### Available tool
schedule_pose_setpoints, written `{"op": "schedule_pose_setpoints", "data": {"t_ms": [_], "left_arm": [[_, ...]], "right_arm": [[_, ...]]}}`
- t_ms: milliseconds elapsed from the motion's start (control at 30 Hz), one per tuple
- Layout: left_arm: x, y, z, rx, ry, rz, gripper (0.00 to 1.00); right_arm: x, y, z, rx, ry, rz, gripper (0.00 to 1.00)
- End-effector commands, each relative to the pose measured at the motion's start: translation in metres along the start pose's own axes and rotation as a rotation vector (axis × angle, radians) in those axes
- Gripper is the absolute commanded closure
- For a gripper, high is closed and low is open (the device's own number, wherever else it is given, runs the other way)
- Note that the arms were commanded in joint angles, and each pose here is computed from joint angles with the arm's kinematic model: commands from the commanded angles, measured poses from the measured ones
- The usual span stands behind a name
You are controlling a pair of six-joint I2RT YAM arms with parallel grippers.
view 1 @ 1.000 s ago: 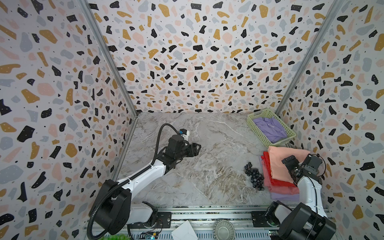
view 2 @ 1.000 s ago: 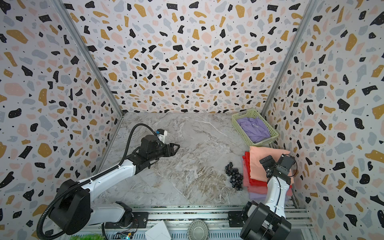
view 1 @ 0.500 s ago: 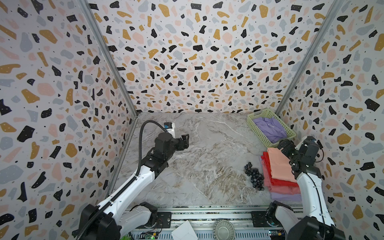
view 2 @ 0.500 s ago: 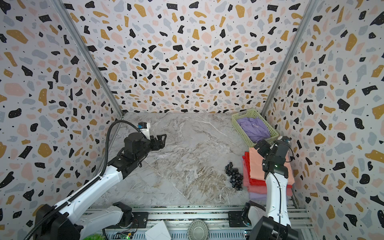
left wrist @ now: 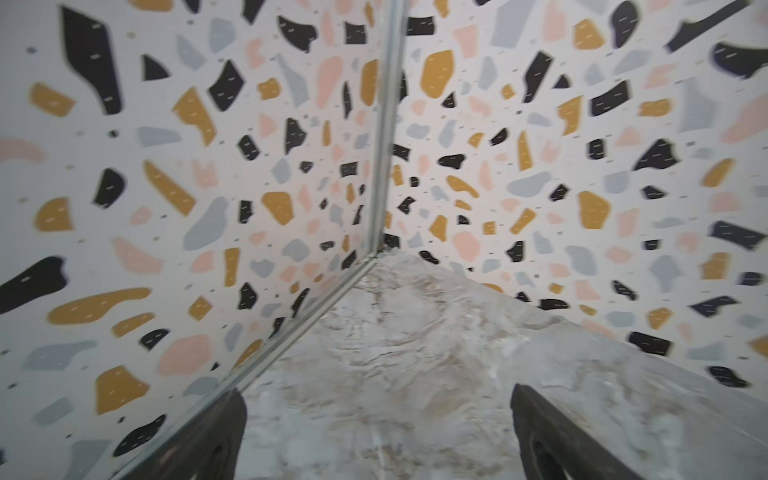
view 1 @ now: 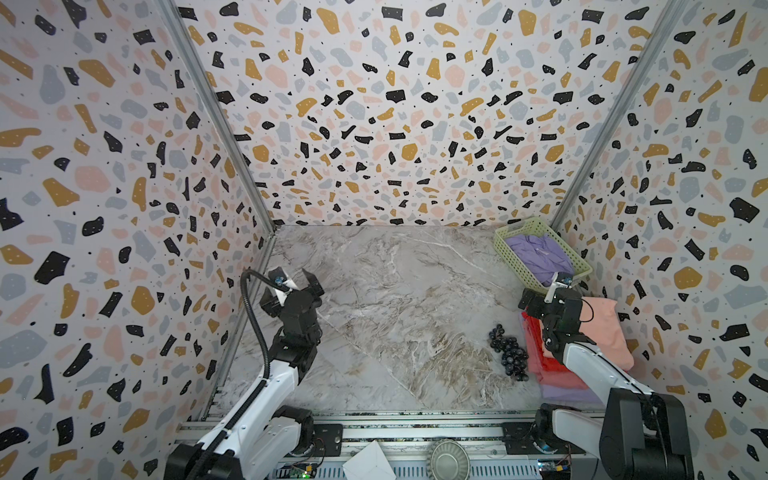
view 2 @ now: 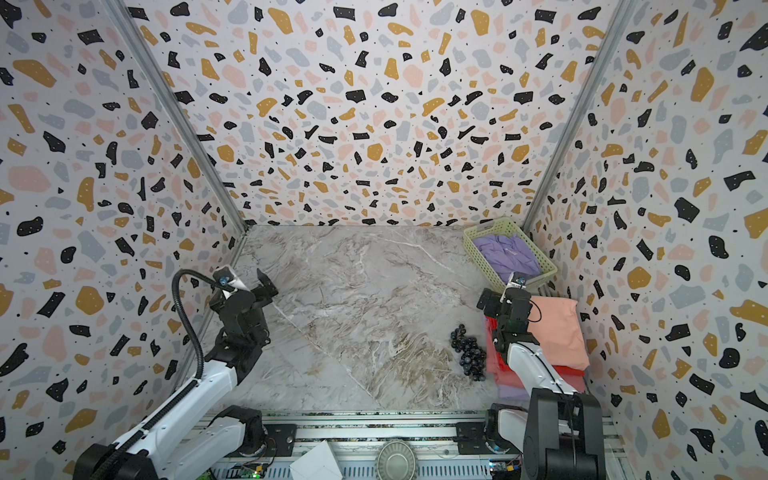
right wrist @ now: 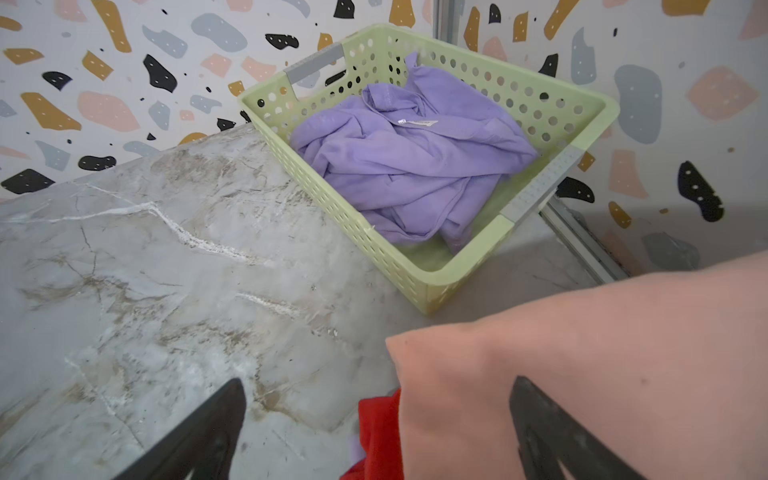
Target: Fold and stack the t-shirts
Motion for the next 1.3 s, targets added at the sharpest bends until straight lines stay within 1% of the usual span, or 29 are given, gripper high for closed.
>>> {"op": "schedule_pose_setpoints", "data": {"t_ms": [0,200,300,367,467,567,733,833,900,967,1067,1167,1267], "left_arm": [[-0.003,-0.005,0.019,0.138,-0.103,-0.129,0.0],[-0.044,-0.002,0.016,0.151,0.031,-0.08,0.0],[-0.062,0.003,0.01,0.122,0.084,-0.048,0.0],[-0.062,0.005,0.008,0.116,0.083,-0.06,0.0],[-0.063,0.01,0.007,0.067,0.065,-0.08,0.0],[-0.068,0.013,0.004,0.045,0.067,-0.087,0.0],[-0.075,0.025,-0.01,-0.013,0.126,-0.068,0.0],[-0.076,0.035,-0.019,-0.038,0.17,-0.023,0.0],[-0.075,0.034,-0.017,-0.03,0.161,-0.032,0.01],[-0.076,0.035,-0.018,-0.032,0.163,-0.027,0.0],[-0.076,0.035,-0.018,-0.03,0.163,-0.026,0.0],[-0.075,0.035,-0.018,-0.03,0.163,-0.026,0.0],[-0.076,0.036,-0.019,-0.03,0.165,-0.023,0.0]], "right_arm": [[0.017,-0.008,0.014,0.128,-0.019,-0.17,0.01],[0.002,-0.001,0.02,0.161,-0.07,-0.13,0.01],[-0.011,0.002,0.02,0.15,-0.104,-0.125,0.01],[-0.019,0.003,0.018,0.133,-0.118,-0.124,0.01],[-0.025,-0.001,0.017,0.132,-0.13,-0.168,0.01],[-0.024,-0.01,0.017,0.172,-0.128,-0.253,0.01],[-0.023,-0.008,0.019,0.188,-0.148,-0.275,0.01],[-0.025,-0.006,0.017,0.181,-0.154,-0.298,0.01],[-0.028,-0.003,0.015,0.17,-0.148,-0.314,0.01],[-0.028,0.002,0.02,0.165,-0.169,-0.283,0.01],[-0.033,0.009,0.026,0.195,-0.209,-0.257,0.01],[-0.042,0.009,0.03,0.2,-0.249,-0.272,0.01],[-0.042,0.011,0.03,0.198,-0.249,-0.265,0.01]]}}
Point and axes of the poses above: each gripper's point midway between its finger pads, its own y axis out along the fingers, its own z axis along the line the jaws close on, x = y × z, the point moved 9 cm from there along -y, back along the fingers, and after that the axes turned 15 degrees about y, right-handed, at the moved point
